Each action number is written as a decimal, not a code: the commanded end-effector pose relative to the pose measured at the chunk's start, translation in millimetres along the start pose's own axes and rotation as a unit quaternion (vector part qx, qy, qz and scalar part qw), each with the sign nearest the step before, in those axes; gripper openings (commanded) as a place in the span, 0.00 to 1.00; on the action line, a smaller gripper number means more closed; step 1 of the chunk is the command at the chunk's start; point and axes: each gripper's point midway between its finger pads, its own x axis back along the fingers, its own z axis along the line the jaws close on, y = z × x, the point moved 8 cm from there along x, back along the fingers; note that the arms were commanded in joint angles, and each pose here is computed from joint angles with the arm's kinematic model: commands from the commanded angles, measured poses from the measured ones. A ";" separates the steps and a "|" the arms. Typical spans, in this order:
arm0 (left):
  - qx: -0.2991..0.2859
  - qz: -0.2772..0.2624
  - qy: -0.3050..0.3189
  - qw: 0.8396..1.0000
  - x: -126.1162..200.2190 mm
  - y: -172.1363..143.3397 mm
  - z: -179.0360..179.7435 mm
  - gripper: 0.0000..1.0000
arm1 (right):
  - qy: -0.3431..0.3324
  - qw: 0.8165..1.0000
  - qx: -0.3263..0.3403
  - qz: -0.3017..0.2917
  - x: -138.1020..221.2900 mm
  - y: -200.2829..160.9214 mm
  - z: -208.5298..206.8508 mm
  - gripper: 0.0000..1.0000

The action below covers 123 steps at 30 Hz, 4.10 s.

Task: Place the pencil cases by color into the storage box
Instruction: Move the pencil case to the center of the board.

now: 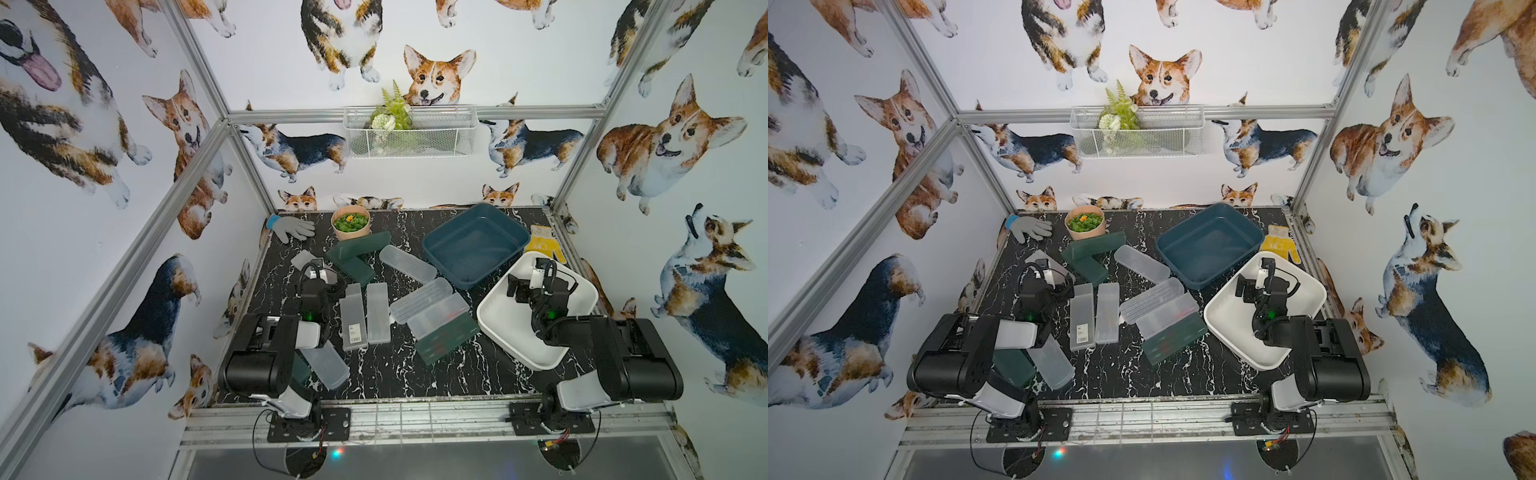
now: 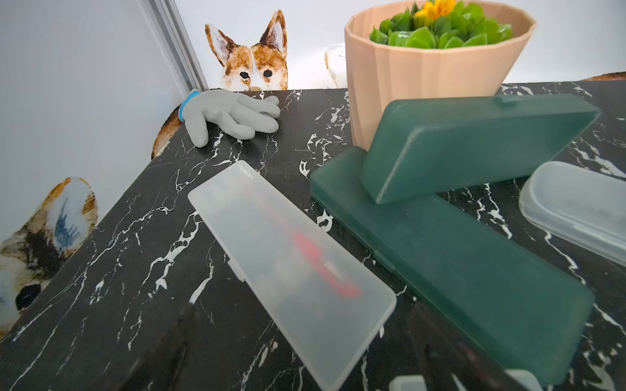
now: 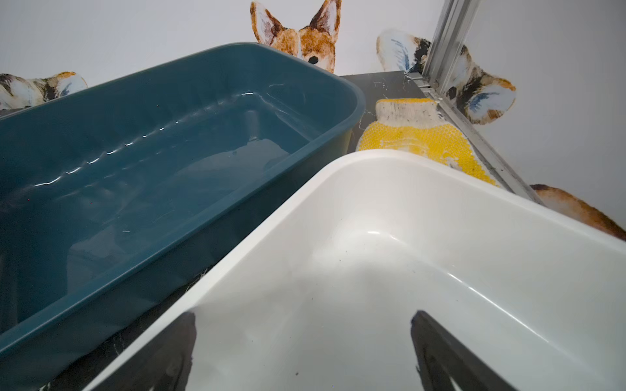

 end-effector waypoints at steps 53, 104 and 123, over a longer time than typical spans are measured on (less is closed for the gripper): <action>-0.002 -0.007 -0.004 1.000 -0.8 3.8 -0.9 1.00 | -0.003 1.000 -0.001 -0.013 0.7 4.7 -0.5 1.00; 0.003 -0.009 0.005 1.000 -0.3 3.9 2.9 1.00 | -0.008 1.000 -0.009 0.008 -1.7 18.8 -0.1 1.00; 0.021 0.080 0.041 0.996 2.9 44.5 6.9 1.00 | -0.067 0.997 0.004 0.040 14.5 70.3 4.3 1.00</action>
